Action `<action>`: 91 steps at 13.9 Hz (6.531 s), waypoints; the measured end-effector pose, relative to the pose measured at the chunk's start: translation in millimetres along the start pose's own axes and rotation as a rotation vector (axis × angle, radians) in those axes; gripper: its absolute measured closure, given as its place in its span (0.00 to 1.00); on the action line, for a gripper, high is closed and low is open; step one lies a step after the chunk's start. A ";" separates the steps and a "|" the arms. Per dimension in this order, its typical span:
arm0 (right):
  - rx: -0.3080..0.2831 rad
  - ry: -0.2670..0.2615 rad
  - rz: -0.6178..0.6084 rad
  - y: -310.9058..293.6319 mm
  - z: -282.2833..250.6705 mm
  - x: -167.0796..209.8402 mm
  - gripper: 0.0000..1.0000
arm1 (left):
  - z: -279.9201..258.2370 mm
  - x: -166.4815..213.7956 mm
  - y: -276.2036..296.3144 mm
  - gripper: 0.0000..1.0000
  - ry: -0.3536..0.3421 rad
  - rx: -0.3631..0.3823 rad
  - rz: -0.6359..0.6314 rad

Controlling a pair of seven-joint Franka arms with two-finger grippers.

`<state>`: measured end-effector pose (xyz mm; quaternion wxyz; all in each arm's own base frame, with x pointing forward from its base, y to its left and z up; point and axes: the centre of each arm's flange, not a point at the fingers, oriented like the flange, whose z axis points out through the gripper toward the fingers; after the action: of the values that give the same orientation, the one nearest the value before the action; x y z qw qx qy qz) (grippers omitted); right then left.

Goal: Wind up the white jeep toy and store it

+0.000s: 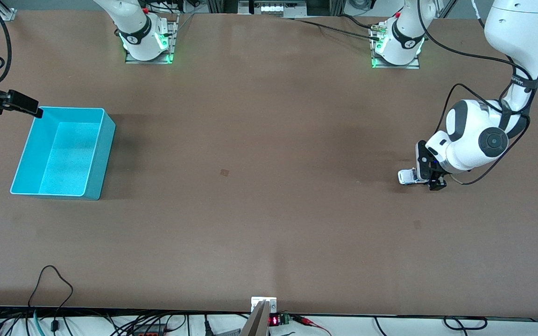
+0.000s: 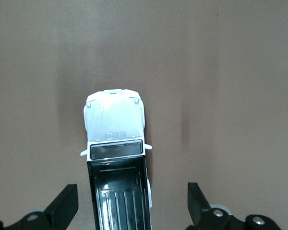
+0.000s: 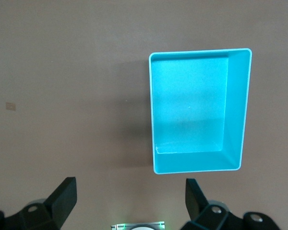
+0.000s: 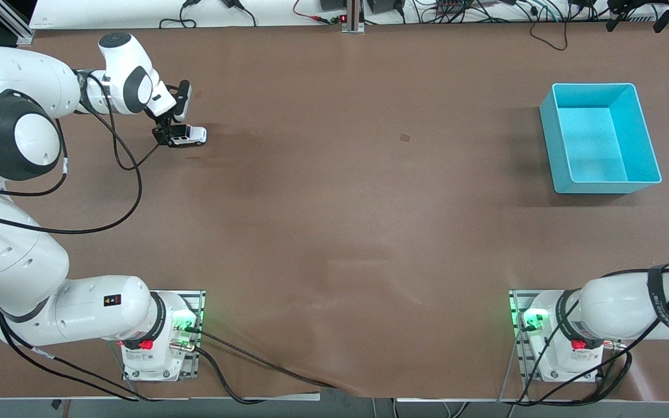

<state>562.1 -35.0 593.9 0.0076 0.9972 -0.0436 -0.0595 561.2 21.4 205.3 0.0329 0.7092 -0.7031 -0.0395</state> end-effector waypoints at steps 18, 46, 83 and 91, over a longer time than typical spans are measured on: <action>0.000 0.000 -0.001 -0.7 0.0 0.0 0.00 | 16.5 -4.1 1.8 0.24 0.006 -0.004 -0.005; -0.001 -0.001 -0.007 -4.2 0.1 -0.2 0.00 | 16.2 -3.5 1.9 0.48 0.006 0.007 0.043; -0.003 -0.021 -0.018 -10.9 1.7 -2.6 0.00 | 18.9 -100.8 12.6 0.48 -0.040 0.025 -0.019; -0.003 -0.021 -0.018 -10.9 1.7 -2.6 0.00 | 19.4 -130.6 14.9 0.48 -0.037 0.028 0.021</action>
<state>560.2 -24.0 592.3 0.0082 0.9969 -0.0346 -0.0699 543.3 152.0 188.8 0.0104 0.7013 -0.7116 -0.0426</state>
